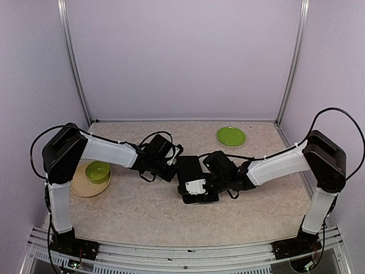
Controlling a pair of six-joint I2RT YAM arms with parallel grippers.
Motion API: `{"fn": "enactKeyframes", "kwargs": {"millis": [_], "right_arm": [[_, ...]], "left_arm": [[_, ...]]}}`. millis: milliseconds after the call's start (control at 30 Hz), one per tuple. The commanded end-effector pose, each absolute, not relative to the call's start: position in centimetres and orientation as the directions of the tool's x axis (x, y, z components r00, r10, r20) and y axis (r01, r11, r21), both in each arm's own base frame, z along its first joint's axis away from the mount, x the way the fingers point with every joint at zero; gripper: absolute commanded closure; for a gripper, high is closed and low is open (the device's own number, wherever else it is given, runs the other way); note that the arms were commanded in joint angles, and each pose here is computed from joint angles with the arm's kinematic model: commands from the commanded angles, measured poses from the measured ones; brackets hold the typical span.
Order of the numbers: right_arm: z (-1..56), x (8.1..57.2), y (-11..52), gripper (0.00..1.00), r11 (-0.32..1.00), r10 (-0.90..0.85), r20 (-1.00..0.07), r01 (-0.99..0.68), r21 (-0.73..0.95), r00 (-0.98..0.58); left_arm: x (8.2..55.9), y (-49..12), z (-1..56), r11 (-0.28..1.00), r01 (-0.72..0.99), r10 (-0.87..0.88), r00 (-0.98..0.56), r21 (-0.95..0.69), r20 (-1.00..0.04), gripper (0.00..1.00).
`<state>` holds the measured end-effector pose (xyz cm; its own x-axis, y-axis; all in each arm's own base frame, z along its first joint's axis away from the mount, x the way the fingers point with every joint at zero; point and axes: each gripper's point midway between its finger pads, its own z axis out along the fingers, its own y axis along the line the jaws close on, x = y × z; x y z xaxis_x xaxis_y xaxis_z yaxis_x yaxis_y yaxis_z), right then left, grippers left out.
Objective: Sort the hair-cutting tools
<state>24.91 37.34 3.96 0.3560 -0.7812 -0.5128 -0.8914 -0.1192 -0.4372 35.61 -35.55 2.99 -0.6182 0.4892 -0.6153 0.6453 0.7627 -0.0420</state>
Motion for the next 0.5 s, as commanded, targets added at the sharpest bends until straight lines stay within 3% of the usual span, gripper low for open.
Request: {"fn": "enactKeyframes", "kwargs": {"millis": [0, 267, 467], "right_arm": [[0.1, 24.6, 36.2, 0.51, -0.097, -0.847, -0.459, -0.928, -0.361, 0.267], [-0.3, 24.8, 36.2, 0.53, -0.059, -0.86, -0.463, -0.941, -0.333, 0.217], [0.4, 24.7, 36.2, 0.54, -0.001, -0.862, -0.485, -0.958, -0.288, 0.147]], "left_arm": [[31.3, -36.0, 3.7, 0.729, 0.683, 0.53, -0.604, -0.044, -0.595, 1.0], [23.4, -37.4, 3.9, 0.697, 0.697, 0.506, -0.644, -0.169, -0.574, 1.0], [22.5, -39.3, 6.6, 0.684, 0.666, 0.389, -0.678, -0.297, -0.624, 1.0]]}}
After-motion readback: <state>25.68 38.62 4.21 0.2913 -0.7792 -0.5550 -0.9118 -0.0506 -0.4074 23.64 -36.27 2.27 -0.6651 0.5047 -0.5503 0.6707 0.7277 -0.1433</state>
